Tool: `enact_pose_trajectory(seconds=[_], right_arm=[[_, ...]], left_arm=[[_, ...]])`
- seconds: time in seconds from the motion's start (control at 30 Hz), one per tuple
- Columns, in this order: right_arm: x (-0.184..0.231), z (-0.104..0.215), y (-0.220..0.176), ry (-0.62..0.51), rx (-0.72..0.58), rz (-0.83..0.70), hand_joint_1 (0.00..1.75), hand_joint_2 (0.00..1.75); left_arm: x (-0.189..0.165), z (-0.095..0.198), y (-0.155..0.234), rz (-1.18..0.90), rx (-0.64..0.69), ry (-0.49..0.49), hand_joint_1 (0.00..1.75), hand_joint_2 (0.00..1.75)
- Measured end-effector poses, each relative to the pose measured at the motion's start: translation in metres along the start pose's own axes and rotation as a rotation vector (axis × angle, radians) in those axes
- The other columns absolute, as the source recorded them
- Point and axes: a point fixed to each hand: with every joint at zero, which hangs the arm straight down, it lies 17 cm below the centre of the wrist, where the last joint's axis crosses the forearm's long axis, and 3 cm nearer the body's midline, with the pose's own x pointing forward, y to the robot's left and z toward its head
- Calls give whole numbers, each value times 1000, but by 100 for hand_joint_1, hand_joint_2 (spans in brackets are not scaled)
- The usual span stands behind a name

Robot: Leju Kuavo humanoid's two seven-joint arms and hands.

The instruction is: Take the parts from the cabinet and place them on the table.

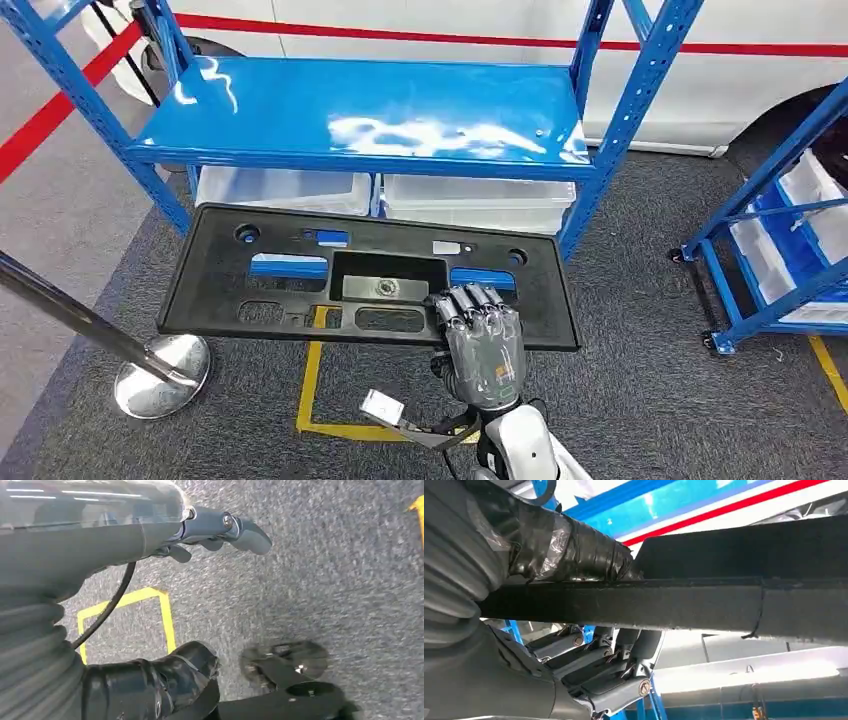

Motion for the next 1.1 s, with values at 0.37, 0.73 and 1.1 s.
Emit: enact_pose_trajectory(seconds=[0.37, 0.73, 1.1], right_arm=[[0, 1, 2, -1, 5, 0, 175, 175], [-1, 1, 3, 0, 8, 0, 175, 175], [0, 4, 5, 7, 16, -21, 175, 175]], left_arm=[[1, 0, -1, 0, -2, 0, 0, 175], [1, 1, -3, 1, -5, 0, 0, 175], [-1, 1, -2, 0, 2, -5, 0, 175]])
